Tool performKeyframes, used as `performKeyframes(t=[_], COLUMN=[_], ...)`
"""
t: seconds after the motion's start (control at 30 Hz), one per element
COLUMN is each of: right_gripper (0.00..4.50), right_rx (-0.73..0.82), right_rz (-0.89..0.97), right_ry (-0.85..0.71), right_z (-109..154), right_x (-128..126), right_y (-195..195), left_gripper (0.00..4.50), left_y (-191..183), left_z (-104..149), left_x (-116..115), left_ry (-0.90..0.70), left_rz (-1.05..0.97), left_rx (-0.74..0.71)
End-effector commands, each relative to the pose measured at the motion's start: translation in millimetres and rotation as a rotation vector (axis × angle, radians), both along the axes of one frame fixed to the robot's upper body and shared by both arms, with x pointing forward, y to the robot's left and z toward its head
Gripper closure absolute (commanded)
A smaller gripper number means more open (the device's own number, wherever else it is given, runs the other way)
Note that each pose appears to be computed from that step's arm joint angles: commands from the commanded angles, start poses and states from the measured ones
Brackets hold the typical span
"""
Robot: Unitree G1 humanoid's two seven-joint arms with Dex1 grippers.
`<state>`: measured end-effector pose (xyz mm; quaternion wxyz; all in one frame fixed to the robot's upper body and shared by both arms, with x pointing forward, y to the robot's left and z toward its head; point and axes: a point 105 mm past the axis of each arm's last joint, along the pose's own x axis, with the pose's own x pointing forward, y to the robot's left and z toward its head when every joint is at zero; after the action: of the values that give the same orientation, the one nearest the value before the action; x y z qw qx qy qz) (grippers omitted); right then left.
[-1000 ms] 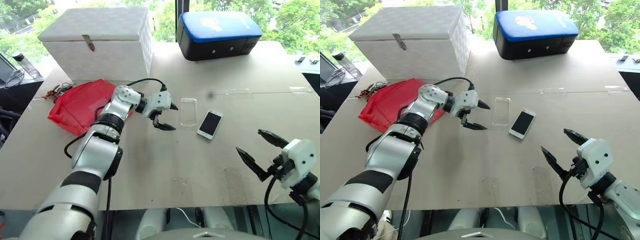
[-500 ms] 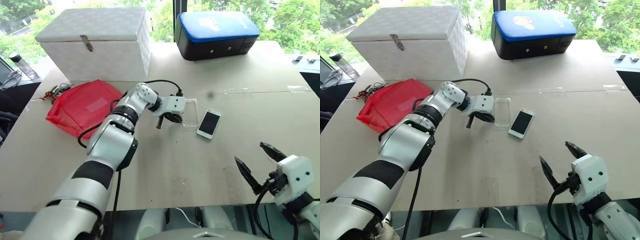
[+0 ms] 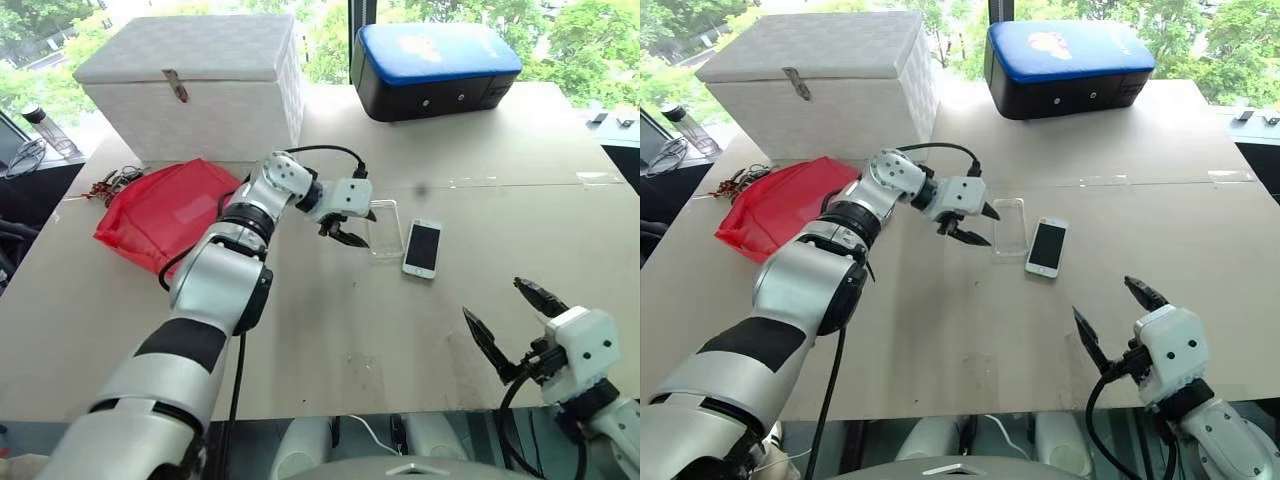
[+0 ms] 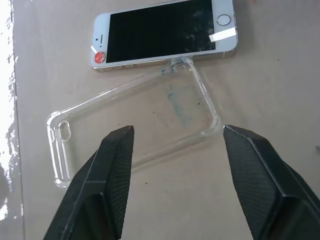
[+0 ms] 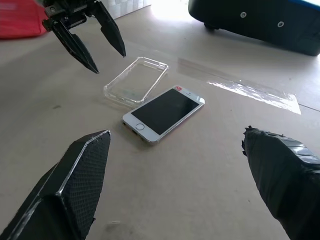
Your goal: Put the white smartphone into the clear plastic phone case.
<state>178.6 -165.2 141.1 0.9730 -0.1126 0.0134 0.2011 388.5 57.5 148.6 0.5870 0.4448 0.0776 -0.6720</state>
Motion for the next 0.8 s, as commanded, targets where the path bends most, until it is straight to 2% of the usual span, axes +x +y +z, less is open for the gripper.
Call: performKeyframes(t=[0.03,0.3,0.4,0.5,0.53,0.7,0.8], right_gripper=[0.0,0.0,0.0,0.0,0.0,0.0,0.0], right_rx=[-0.026,-0.037,-0.039,-0.03,-0.027,-0.01,-0.033], right_rz=[0.053,0.115,0.112,0.12,0.123,0.164,0.196], right_ry=[-0.003,0.017,0.015,0.015,0.018,0.013,0.007], right_z=[6.7,9.5,8.7,7.5,6.8,11.1,16.7], right_x=[-12.3,-33.4,-35.3,-35.6,-34.8,-23.5,-8.8], right_y=[0.9,0.9,2.5,6.4,7.7,10.0,-6.2], left_gripper=[1.9,1.9,2.66,4.12,4.47,4.49,4.49], left_y=[-5.8,-13.0,-16.7,-19.0,-19.7,-23.3,-22.4], left_z=[3.6,-21.2,-23.0,-21.3,-20.2,-13.5,-13.0], left_x=[3.4,13.1,13.7,9.8,8.1,0.8,-3.8], left_ry=[-0.091,-0.184,-0.189,-0.136,-0.11,0.014,0.082], left_rz=[-0.035,0.019,0.026,0.023,0.024,0.026,0.02], left_rx=[0.079,0.206,0.201,0.162,0.143,0.041,0.01])
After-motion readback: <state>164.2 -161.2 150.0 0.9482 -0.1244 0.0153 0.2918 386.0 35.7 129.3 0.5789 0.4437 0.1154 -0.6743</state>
